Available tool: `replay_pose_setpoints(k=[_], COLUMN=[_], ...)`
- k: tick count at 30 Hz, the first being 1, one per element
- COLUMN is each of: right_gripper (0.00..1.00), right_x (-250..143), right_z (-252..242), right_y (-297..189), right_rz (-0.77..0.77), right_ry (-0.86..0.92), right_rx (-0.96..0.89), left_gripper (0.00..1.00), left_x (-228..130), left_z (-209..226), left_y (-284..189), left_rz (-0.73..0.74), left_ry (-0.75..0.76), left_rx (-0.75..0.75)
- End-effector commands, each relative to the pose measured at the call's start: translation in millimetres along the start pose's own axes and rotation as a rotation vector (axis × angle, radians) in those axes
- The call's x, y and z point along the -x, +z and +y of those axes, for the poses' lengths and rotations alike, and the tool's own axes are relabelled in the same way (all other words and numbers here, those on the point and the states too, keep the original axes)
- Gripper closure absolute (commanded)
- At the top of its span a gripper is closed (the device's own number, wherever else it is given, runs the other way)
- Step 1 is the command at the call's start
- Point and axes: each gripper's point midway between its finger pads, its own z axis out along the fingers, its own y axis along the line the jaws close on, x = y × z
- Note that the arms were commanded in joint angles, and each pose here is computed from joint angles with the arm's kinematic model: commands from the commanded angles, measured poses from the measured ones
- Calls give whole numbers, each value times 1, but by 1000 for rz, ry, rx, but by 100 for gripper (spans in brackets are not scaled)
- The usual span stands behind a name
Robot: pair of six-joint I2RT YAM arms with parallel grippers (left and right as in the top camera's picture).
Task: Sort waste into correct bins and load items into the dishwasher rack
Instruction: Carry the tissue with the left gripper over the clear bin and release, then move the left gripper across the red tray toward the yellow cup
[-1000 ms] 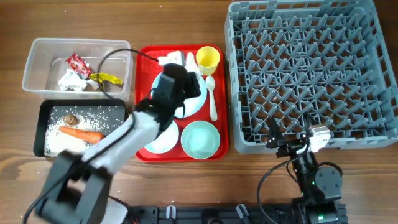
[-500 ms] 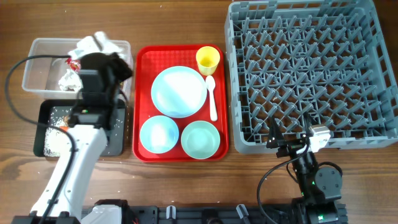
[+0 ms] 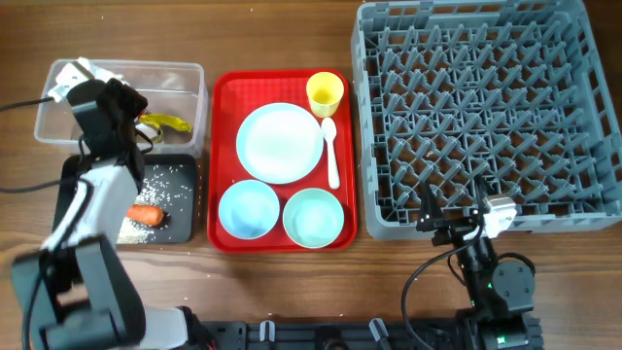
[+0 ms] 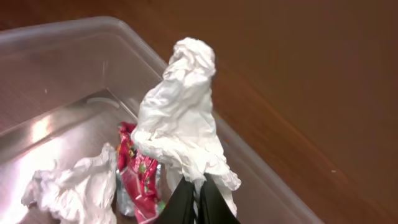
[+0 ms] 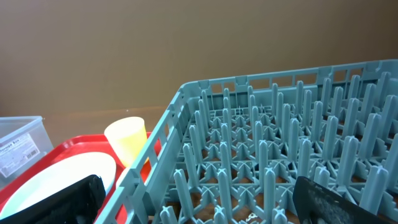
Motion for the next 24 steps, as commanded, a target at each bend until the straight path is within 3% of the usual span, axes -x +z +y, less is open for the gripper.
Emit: replay_pose_setpoints(k=[1,4,6,7,8,12,18,21,24], right_gripper=[0,0,0,0,0,0,0,0,0], right_x=[0,0,0,0,0,0,0,0,0], right_z=[-1,-1,-1,-1,-1,-1,-1,-1,-1], right_y=[0,0,0,0,0,0,0,0,0], right_rz=[-2,-2,-2,-2,-2,-2,-2,-2,-2], right_ry=[-2,-2,-2,-2,-2,-2,-2,-2,-2], right_rx=[-5,-5,-5,-5,-5,-5,-5,-5,-5], left_gripper=[91,70,61,50,32,31,43,44,41], left_x=[-24,-31,-30,-27,-23,-1,35,28,-3], left_z=[16,19,18,16,14,1,-42,-65,-92], left_y=[27,37,37,37,37,26,-23,-63,-102], left_rz=[25,23,17,4,-11,-67,-76,34,202], left_ry=[12,12,11,9,7,-1,-1,14,35], left_rx=[22,21,18,9,0,-39,-202,-308,-429])
